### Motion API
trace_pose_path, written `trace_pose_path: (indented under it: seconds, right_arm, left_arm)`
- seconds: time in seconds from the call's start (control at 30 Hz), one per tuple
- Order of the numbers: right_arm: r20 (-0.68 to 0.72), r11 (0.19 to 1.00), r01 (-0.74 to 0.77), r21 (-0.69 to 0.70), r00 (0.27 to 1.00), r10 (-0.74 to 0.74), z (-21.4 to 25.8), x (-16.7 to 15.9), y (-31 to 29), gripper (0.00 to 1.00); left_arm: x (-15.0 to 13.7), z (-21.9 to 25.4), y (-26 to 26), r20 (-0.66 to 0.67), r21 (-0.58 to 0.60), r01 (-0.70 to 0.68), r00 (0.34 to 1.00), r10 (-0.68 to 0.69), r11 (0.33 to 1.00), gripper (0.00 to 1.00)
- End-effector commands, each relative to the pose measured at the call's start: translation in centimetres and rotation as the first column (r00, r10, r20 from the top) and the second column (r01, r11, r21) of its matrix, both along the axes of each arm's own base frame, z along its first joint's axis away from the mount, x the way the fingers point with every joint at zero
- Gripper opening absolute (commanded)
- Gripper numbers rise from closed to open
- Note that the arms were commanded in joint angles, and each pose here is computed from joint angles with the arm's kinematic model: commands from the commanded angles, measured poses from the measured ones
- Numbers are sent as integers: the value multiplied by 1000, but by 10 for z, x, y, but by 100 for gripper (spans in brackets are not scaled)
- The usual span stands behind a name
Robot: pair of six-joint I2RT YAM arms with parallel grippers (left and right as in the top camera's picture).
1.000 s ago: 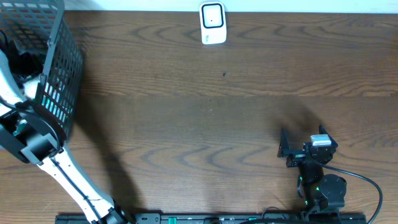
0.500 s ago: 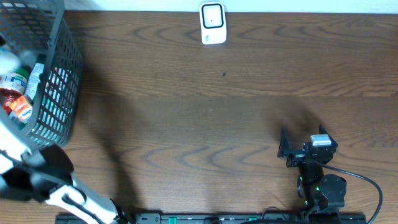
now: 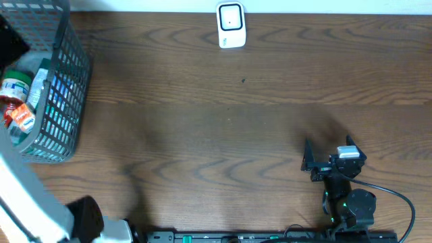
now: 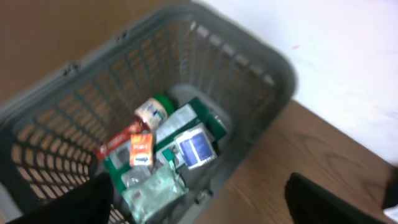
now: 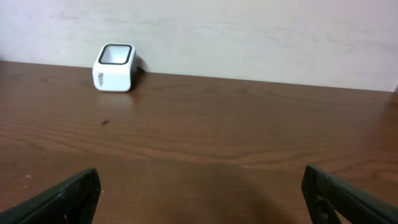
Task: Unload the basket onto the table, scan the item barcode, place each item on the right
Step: 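Grasp the clear PREMIER cotton-swab tub with the left gripper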
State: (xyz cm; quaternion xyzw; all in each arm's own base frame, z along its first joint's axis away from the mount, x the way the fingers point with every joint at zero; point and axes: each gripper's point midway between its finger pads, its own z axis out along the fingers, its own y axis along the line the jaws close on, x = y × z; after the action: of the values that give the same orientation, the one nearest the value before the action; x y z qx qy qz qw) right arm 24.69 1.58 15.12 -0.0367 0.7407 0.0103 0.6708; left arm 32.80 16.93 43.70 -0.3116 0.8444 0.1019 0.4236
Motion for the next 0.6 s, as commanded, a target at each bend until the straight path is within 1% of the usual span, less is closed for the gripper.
trace_pose_path:
  seconds: [0.0,0.1,0.23,0.4,0.5,0.57]
  right_arm:
    - [-3,1000,6,-8,1000,-6,-1,0,-2,99]
    - [-4,1000,6,-8,1000,-6,-1,0,-2,99]
    - [-3,1000,6,-8,1000,-6,-1,0,-2,99]
    - [-4,1000,6,-8,1000,-6,-1,0,-2,99]
    - [-3,1000,6,-8,1000,-6,-1,0,-2,99]
    - [-4,1000,6,-8,1000,-6,-1,0,-2,99]
  left_arm:
    - [21,-41,30,-84,-67,-110,991,104,992,92]
    - [39,-68,44,-136,-93,-131,984,118,987,96]
    - [58,-106,55,-213,-134,-161,968,130,978,98]
    - [80,-170,64,-326,-215,-242,931,164,946,98]
    - [96,-209,57,-380,-303,-225,920,99,926,98]
    - [99,-224,58,-404,-319,-250,909,108,914,98]
